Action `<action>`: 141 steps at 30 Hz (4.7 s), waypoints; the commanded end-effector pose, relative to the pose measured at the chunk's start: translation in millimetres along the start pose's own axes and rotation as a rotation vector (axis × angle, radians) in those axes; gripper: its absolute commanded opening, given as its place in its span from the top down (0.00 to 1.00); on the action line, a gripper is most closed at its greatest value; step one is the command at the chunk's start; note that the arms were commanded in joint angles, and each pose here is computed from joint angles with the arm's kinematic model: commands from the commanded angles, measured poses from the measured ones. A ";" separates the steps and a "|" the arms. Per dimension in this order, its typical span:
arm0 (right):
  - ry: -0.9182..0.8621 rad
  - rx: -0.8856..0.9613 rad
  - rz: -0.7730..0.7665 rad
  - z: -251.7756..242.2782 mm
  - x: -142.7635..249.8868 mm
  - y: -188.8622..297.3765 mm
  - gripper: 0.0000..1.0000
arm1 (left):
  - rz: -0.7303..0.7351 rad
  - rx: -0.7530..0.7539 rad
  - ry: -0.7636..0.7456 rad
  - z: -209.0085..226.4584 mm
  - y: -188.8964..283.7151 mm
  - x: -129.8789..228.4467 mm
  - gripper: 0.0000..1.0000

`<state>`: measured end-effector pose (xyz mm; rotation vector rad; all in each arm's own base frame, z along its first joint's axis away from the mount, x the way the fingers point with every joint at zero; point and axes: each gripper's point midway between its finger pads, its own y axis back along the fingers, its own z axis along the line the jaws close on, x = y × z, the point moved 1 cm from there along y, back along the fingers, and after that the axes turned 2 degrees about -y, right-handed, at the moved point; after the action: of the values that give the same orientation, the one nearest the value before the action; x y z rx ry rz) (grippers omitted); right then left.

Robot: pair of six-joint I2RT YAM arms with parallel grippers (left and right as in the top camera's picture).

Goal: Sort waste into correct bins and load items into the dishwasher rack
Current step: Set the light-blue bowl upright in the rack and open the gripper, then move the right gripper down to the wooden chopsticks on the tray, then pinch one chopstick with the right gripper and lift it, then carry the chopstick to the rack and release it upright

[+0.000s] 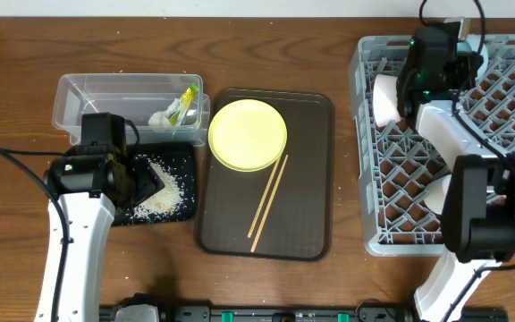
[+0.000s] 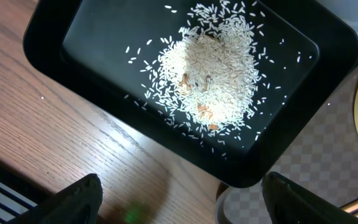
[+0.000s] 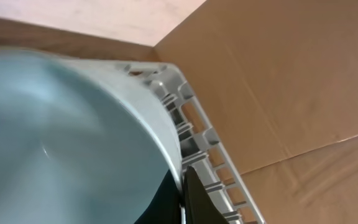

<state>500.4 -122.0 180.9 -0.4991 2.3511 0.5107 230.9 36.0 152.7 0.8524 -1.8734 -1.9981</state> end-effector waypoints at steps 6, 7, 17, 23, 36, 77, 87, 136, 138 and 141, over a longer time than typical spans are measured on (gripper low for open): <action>0.040 0.011 0.000 10.8 -0.3 14.9 0.99 | -0.009 -0.001 0.019 1.3 2.3 -2.0 0.15; 0.047 0.015 0.001 11.5 0.0 17.2 0.99 | -0.009 -0.001 0.019 1.2 2.3 -2.0 0.15; 0.026 0.037 0.130 17.6 43.1 33.5 0.99 | -0.009 -0.001 0.019 1.2 2.3 -2.0 0.15; -0.034 -0.203 0.279 43.0 79.7 49.6 0.99 | -0.008 -0.001 0.019 1.3 2.3 -1.9 0.15; -0.282 -0.588 0.188 -20.3 12.6 120.5 0.48 | -0.005 -0.003 0.018 1.8 2.2 -1.2 0.15; 0.127 -1.139 0.773 158.1 180.0 405.5 0.41 | -0.005 -0.003 0.018 1.8 2.2 -1.2 0.14; 0.165 -1.049 0.802 177.3 206.8 394.1 0.41 | -0.005 -0.003 0.018 1.8 2.2 -1.2 0.14; 0.186 -1.168 0.527 10.6 108.7 275.1 0.99 | 0.007 -0.011 0.017 3.5 2.3 1.7 0.14; 0.210 -1.155 0.541 4.9 113.8 261.7 0.99 | 0.006 -0.010 0.017 3.4 2.3 1.6 0.14; 0.218 -1.132 0.575 1.1 120.2 246.3 0.99 | 0.006 -0.010 0.017 3.4 2.3 1.6 0.14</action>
<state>297.6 74.9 156.4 -0.2701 2.1123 2.1640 227.5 35.6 152.0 0.8348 -1.8668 -1.9973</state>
